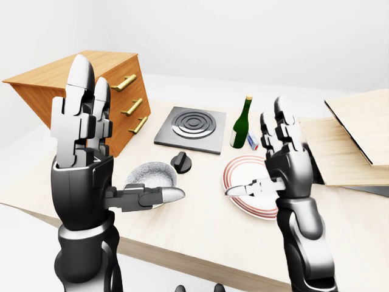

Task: Pick up the akita bowl and put it on the plate.

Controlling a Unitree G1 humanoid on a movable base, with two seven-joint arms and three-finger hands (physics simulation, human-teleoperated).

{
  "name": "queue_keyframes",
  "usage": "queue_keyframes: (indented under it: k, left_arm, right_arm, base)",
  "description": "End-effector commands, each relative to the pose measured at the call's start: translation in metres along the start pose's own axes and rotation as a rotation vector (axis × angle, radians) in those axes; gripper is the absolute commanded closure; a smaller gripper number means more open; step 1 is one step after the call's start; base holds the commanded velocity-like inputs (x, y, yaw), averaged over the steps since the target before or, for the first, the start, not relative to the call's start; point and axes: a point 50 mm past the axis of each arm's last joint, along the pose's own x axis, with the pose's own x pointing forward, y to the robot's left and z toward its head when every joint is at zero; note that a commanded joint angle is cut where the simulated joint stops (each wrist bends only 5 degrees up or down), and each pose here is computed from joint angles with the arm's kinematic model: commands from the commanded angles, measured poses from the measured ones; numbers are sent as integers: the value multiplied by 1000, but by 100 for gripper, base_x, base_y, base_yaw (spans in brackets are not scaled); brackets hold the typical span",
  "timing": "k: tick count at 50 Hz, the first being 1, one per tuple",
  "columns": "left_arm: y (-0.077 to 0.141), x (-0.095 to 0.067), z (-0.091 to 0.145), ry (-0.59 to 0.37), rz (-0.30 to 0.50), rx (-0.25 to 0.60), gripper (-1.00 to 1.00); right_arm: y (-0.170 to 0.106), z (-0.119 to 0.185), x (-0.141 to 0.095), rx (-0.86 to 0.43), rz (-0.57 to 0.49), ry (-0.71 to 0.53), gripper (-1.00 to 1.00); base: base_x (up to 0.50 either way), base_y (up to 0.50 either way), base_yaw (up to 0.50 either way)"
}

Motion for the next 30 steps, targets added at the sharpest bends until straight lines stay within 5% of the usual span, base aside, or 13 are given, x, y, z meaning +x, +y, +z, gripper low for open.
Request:
queue_keyframes:
  k: [1, 2, 12, 22, 30]
  left_arm:
    - [-1, 0, -2, 7, -2, -6, -92]
    - [-1, 0, -1, 4, -4, -3, -92]
    - [-1, 1, 1, -6, -3, 0, -92]
    - [-1, 2, 1, -11, -4, 1, -92]
    - [-1, 2, 0, -9, -2, -2, -92]
  right_arm:
    - [55, -21, -4, -211, 316, 85, -100]
    - [63, -19, -4, -246, 415, 75, -100]
    - [108, 4, -6, -311, 669, -38, -100]
    - [134, 0, 4, -475, 814, -33, -100]
    - [136, -11, 21, -533, 830, 12, -100]
  base:
    - [0, 0, 0]
    - [0, 0, 0]
    - [0, 0, 0]
    - [0, 0, 0]
    - [0, 0, 0]
